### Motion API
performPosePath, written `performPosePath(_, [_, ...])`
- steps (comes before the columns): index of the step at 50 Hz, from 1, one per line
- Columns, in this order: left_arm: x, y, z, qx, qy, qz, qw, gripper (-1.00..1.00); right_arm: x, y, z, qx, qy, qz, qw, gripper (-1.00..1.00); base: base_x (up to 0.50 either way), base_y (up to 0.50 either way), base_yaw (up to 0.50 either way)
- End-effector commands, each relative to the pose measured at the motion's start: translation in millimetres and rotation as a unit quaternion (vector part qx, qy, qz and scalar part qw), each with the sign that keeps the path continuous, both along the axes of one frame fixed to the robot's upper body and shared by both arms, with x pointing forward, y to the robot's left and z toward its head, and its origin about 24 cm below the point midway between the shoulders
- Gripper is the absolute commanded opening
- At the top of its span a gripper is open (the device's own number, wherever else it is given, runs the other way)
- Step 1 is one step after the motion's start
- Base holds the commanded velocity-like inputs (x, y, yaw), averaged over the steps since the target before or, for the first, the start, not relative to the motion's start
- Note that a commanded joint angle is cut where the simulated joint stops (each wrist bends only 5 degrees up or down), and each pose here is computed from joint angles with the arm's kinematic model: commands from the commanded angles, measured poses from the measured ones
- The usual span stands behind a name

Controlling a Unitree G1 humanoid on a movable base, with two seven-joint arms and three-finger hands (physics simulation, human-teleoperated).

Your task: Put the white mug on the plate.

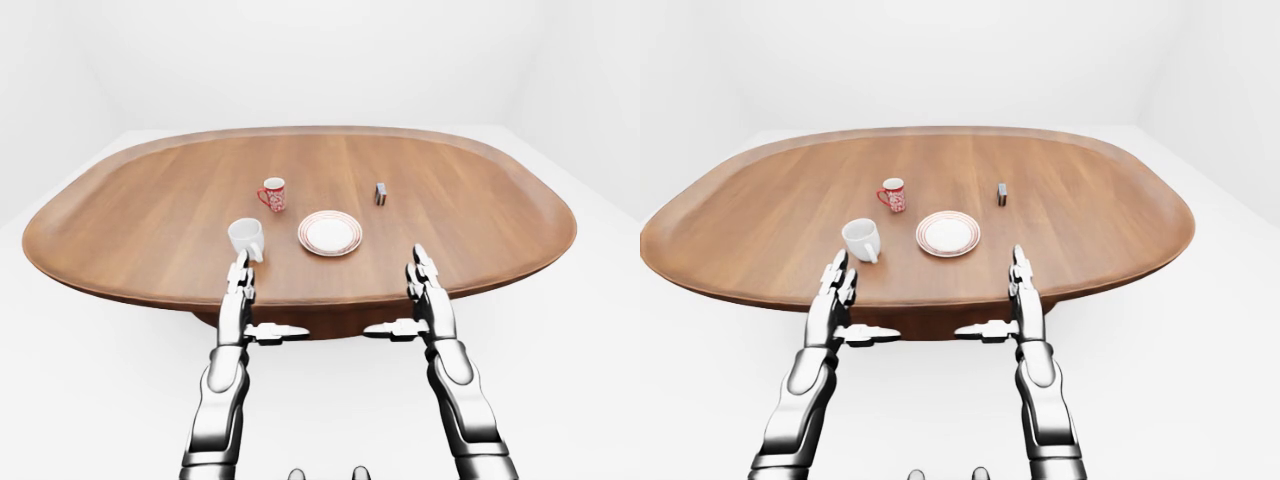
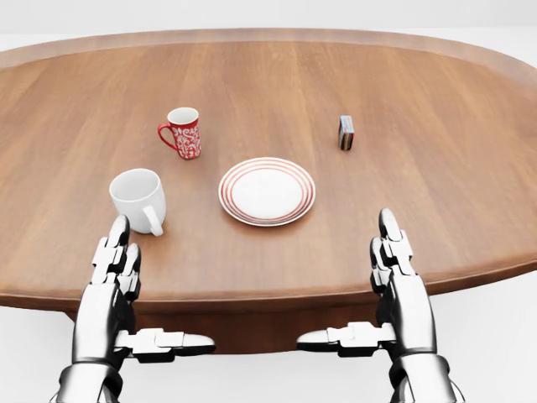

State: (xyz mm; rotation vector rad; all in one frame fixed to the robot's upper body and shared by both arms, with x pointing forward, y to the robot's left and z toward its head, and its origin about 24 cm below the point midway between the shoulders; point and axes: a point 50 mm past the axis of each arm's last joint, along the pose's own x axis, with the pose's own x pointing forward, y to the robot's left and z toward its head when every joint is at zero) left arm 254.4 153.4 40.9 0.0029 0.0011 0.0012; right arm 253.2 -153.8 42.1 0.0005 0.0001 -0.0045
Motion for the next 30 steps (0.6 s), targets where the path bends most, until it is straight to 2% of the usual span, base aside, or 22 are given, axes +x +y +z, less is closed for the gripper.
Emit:
performPosePath(1, [0.9,8,0,0.002,0.0,0.002,1.0,1.0,-4,-7,9,0.002,-0.008,-0.001,1.0,1.0,0.0,0.0,0.0])
performPosePath(10, [6.4,23,17,0.001,-0.017,0.026,1.0,1.0,-7,-14,19,-0.002,-0.018,-0.01,1.0,1.0,0.0,0.0,0.0])
performPosePath(15, [14.1,46,43,-0.018,-0.058,0.06,0.996,1.0,-20,-32,62,-0.014,-0.109,-0.047,0.993,1.0,0.0,0.0,0.0])
performPosePath(16, [13.6,51,56,-0.025,-0.085,0.064,0.994,1.0,-28,-39,78,-0.023,-0.142,-0.063,0.988,1.0,0.0,0.0,0.0])
performPosePath(18, [11.4,55,67,-0.024,-0.109,0.069,0.991,1.0,-40,-45,90,-0.031,-0.169,-0.073,0.982,1.0,0.0,0.0,0.0])
performPosePath(24, [8.8,70,75,-0.021,-0.124,0.105,0.987,1.0,-77,-63,131,-0.056,-0.259,-0.112,0.958,1.0,0.0,0.0,0.0])
performPosePath(26, [7.6,77,83,-0.024,-0.14,0.119,0.983,1.0,-88,-68,142,-0.063,-0.284,-0.123,0.949,1.0,0.0,0.0,0.0])
performPosePath(28, [-5.4,93,112,-0.042,-0.205,0.144,0.967,1.0,-109,-74,161,-0.075,-0.332,-0.138,0.93,1.0,0.0,0.0,0.0])
performPosePath(30, [-13.9,102,127,-0.051,-0.238,0.161,0.956,1.0,-119,-75,172,-0.083,-0.36,-0.145,0.918,1.0,0.0,0.0,0.0])
